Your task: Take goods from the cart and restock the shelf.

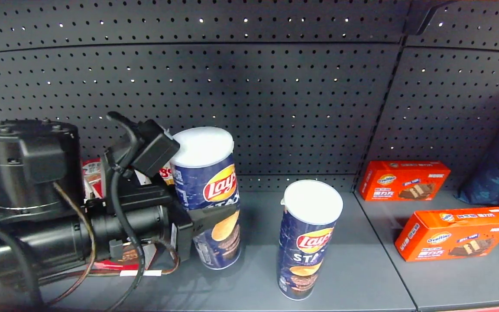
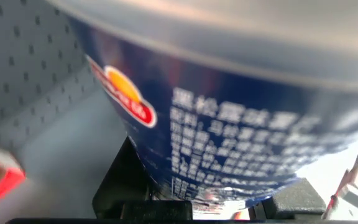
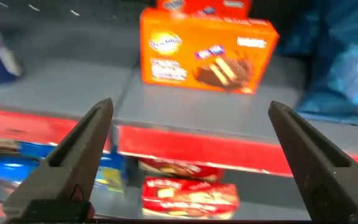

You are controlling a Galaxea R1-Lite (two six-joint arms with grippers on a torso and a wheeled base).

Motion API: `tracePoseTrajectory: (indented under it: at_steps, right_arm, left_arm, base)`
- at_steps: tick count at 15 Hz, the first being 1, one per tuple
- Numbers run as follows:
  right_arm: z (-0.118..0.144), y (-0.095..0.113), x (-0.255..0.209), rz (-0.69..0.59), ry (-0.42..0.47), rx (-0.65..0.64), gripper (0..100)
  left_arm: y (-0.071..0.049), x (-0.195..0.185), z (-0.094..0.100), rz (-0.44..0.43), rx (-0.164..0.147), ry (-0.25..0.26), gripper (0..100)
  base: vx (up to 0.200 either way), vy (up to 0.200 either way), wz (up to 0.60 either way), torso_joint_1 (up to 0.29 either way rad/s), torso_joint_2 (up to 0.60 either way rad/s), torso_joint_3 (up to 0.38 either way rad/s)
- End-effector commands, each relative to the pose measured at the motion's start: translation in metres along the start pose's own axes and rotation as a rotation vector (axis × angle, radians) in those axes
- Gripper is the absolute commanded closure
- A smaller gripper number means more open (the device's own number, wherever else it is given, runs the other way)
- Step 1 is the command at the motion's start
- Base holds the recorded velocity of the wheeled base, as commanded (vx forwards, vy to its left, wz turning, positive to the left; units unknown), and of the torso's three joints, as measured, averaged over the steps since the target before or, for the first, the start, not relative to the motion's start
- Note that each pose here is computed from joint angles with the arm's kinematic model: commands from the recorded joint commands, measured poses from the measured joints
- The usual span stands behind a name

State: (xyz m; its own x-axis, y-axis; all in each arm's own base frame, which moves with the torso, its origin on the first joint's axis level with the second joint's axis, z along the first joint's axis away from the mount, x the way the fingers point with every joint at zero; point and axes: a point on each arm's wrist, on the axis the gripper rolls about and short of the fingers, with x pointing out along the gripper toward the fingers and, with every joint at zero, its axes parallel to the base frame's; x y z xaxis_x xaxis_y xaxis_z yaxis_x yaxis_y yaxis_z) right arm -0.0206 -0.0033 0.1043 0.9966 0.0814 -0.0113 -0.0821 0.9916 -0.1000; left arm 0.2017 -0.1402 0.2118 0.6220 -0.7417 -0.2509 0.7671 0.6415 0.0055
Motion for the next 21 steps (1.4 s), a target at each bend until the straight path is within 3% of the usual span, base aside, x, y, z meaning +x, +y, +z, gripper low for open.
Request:
tracePoseTrajectory:
  at_steps: [1, 5, 7, 9, 11, 14, 17, 21]
  right_arm:
    - [-0.019, 0.002, 0.005, -0.003, 0.028, -0.022, 0]
    - [-0.019, 0.002, 0.005, 0.008, 0.006, -0.029, 0]
    - [-0.019, 0.002, 0.005, 0.010, 0.006, -0.031, 0]
    - [-0.019, 0.002, 0.005, 0.008, 0.006, -0.032, 0]
    - [-0.019, 0.002, 0.005, 0.007, 0.006, -0.045, 0]
    - [-0.019, 0.002, 0.005, 0.013, 0.006, -0.058, 0]
    - [-0.019, 0.002, 0.005, 0.017, 0.005, -0.057, 0]
    - [-0.019, 0.003, 0.005, 0.025, 0.004, -0.052, 0]
  left_arm:
    - [0.006, 0.021, 0.000, -0.007, -0.003, 0.003, 100]
    - [0.021, 0.030, 0.005, -0.090, -0.013, -0.021, 100]
    - [0.037, 0.035, 0.010, -0.144, -0.023, -0.040, 100]
    - [0.063, 0.050, 0.011, -0.143, -0.029, -0.049, 100]
    - [0.074, 0.057, 0.013, -0.141, -0.029, -0.056, 100]
    - [0.079, 0.075, 0.014, -0.176, -0.015, -0.061, 100]
    - [0.083, 0.085, 0.002, -0.179, 0.039, -0.034, 100]
    - [0.080, 0.101, 0.000, -0.194, 0.062, -0.025, 100]
  base:
    - [0.000, 0.000, 0.00, 0.000, 0.00, 0.000]
    - [0.000, 0.000, 0.00, 0.000, 0.00, 0.000]
    - [0.000, 0.000, 0.00, 0.000, 0.00, 0.000]
    - [0.000, 0.000, 0.00, 0.000, 0.00, 0.000]
    - [0.000, 0.000, 0.00, 0.000, 0.00, 0.000]
    - [0.000, 0.000, 0.00, 0.000, 0.00, 0.000]
    - [0.000, 0.000, 0.00, 0.000, 0.00, 0.000]
    - [0.000, 0.000, 0.00, 0.000, 0.00, 0.000]
